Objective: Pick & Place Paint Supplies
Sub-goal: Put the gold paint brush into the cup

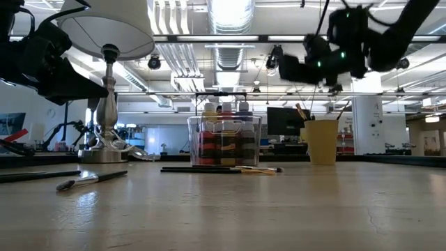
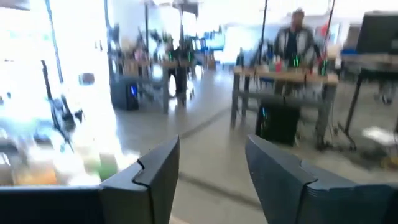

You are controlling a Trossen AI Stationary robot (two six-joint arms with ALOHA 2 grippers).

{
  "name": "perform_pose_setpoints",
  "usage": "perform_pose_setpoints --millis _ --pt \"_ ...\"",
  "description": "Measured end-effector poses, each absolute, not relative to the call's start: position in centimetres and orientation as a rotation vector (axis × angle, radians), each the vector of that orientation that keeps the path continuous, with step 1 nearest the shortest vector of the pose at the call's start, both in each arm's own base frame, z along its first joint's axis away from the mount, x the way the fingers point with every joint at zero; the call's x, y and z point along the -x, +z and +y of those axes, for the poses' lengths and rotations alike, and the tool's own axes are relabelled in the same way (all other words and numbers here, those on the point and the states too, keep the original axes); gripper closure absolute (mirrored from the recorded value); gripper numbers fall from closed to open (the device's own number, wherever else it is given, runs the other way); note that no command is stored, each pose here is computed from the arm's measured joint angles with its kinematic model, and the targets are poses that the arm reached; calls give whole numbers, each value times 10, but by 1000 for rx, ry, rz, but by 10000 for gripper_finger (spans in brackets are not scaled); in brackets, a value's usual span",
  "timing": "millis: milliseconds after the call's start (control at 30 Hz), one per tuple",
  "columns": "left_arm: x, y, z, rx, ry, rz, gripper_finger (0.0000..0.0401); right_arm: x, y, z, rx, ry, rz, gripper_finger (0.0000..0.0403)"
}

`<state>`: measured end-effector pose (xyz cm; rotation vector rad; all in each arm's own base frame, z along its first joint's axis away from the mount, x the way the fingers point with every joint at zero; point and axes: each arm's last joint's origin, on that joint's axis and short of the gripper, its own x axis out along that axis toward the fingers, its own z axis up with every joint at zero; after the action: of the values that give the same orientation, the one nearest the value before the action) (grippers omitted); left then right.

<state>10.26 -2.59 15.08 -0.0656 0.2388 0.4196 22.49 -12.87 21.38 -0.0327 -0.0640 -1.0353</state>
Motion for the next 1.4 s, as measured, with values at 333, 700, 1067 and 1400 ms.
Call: perform_pose_setpoints --millis 333,700,1067,1400 --pt "-103 151 -26 132 427 225 344 -247 338 -96 206 -846 -56 224" --pt "-103 151 -26 142 429 223 345 -276 438 -33 284 -682 311 247" --pt "-103 151 -26 142 429 223 345 -284 437 28 85 -572 747 215" --pt "-103 151 -26 142 429 223 345 -295 365 69 0 -534 1004 224"
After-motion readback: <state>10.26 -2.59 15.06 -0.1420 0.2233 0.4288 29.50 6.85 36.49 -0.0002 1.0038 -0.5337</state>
